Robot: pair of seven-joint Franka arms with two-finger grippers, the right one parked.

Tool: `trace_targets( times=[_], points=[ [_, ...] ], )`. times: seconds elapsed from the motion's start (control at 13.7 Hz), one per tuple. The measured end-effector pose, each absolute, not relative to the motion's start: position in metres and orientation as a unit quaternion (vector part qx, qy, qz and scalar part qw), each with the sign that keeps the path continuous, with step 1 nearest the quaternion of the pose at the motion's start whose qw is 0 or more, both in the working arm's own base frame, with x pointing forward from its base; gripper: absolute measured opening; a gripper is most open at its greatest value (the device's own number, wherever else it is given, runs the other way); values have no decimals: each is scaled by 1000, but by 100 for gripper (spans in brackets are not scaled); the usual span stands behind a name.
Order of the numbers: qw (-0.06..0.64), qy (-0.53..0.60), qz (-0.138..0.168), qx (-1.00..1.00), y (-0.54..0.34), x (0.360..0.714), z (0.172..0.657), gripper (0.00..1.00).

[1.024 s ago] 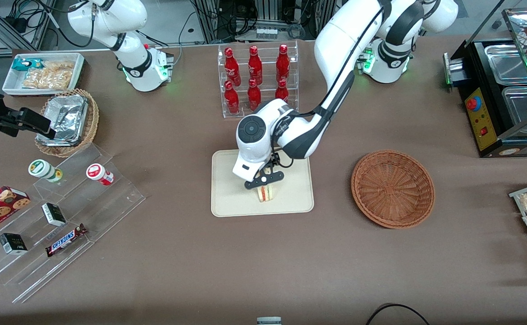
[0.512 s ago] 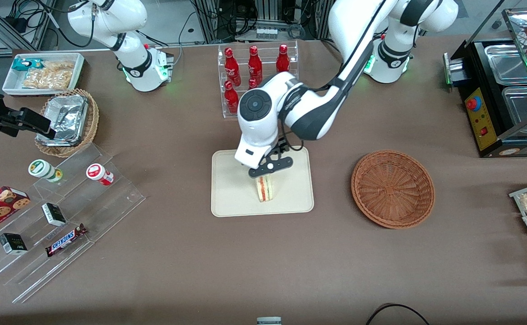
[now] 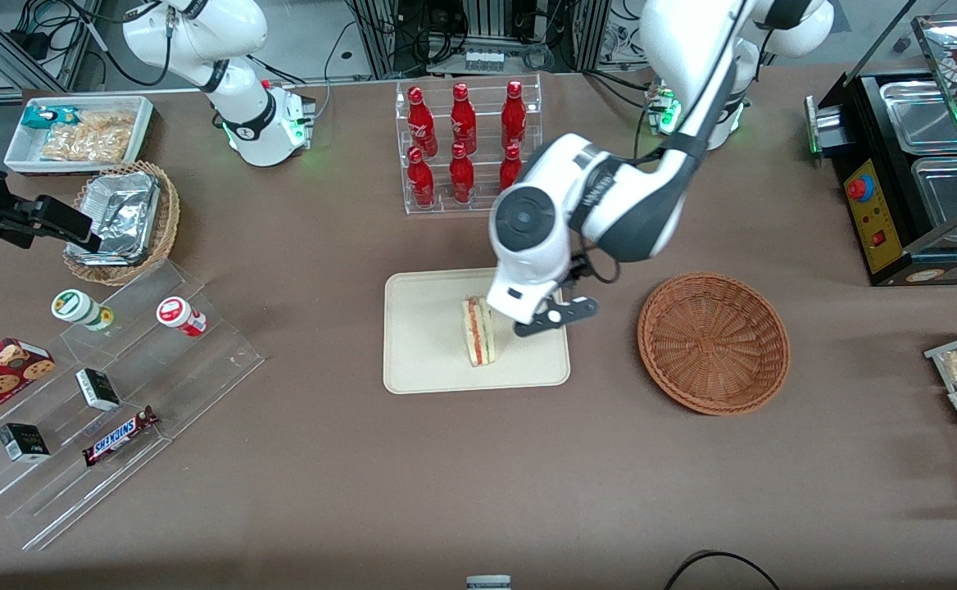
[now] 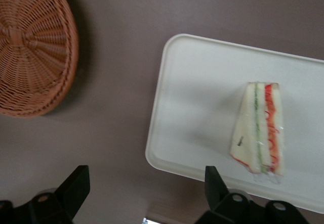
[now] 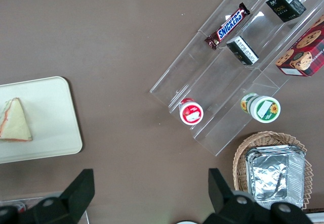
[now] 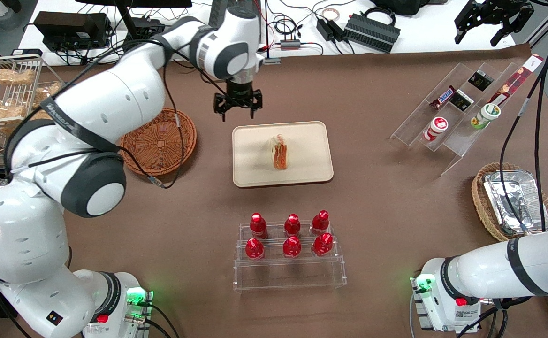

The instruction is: Place sandwich from basket to tray

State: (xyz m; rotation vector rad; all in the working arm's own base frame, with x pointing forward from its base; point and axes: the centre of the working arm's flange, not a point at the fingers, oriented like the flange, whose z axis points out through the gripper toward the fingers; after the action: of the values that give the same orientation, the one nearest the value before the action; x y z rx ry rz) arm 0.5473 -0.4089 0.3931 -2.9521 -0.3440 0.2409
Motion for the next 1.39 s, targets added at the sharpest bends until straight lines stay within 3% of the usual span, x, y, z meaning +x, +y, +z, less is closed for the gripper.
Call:
trace_targets(
  times=[0.37,0.8,1.39],
  points=[
    [57,-61,95,-992,-288,572,436,100],
    [33,0,121,-992,-159,569,494,100],
    [5,-3,91,-996,-53,551,572,100]
  ],
)
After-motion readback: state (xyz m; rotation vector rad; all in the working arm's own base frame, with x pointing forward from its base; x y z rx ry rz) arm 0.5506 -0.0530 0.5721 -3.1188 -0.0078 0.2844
